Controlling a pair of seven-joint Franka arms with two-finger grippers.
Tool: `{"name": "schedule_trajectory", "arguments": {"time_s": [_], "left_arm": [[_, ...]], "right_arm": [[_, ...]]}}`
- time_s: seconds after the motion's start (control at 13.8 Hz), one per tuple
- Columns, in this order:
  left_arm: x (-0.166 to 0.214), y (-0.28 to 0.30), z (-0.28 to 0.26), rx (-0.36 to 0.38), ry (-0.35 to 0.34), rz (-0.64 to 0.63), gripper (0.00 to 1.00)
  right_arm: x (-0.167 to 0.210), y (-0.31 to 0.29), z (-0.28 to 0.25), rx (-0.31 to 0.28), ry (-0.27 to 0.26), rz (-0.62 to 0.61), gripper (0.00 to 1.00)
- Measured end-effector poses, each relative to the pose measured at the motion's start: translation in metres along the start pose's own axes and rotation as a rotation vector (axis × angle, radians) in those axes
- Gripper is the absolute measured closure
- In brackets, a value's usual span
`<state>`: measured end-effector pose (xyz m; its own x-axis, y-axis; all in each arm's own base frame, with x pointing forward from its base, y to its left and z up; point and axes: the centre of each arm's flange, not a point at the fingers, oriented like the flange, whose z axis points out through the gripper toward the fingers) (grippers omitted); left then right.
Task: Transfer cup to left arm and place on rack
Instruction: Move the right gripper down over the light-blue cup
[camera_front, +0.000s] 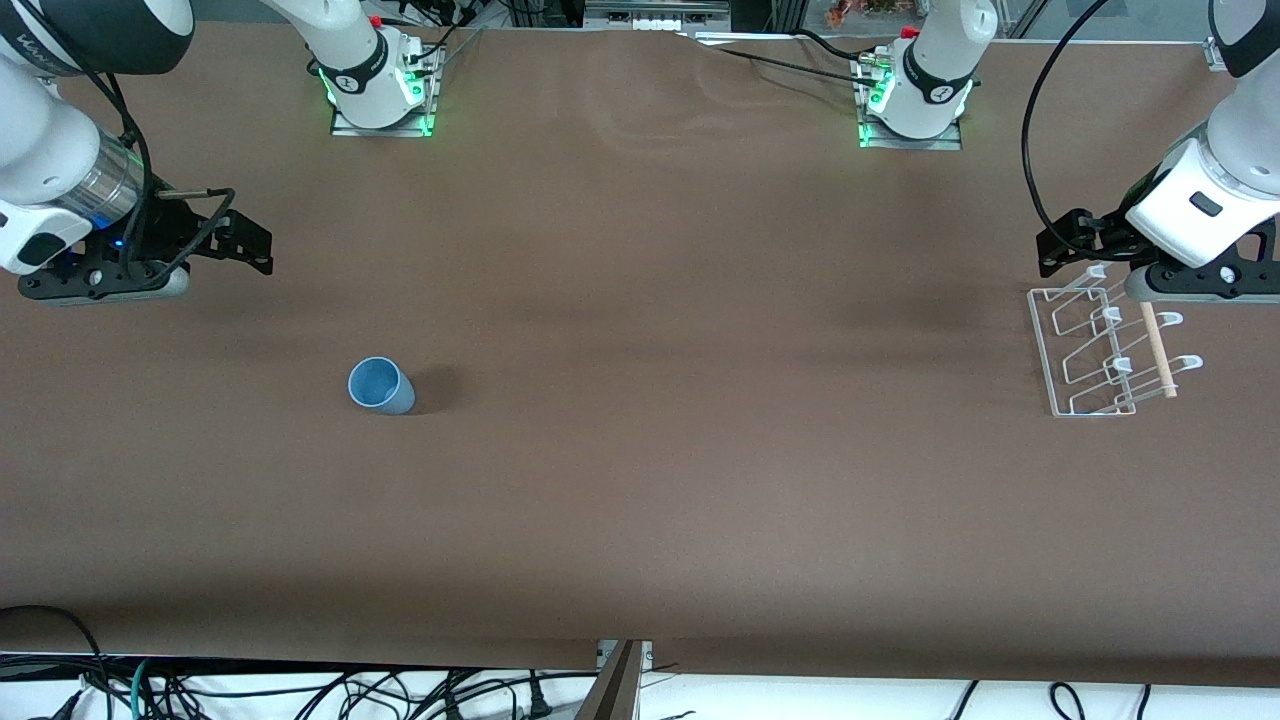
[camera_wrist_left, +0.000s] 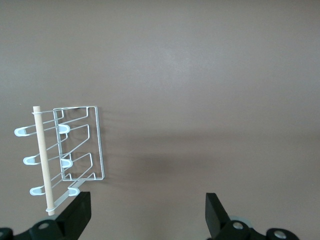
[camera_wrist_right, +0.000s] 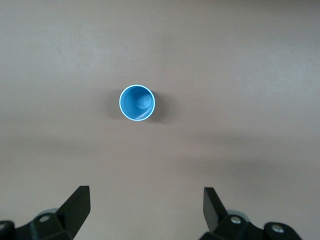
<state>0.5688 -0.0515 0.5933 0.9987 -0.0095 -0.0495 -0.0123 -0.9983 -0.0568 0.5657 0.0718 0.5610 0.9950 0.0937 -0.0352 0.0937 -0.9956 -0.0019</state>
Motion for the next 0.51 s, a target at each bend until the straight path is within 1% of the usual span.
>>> {"name": "schedule_trajectory", "arguments": {"time_s": [0.51], "left_arm": [[0.0,0.0,0.0,0.0,0.0,0.0,0.0]], "right_arm": [[-0.0007,0.0021,0.0007,0.0,-0.008,0.005,0.0]]}}
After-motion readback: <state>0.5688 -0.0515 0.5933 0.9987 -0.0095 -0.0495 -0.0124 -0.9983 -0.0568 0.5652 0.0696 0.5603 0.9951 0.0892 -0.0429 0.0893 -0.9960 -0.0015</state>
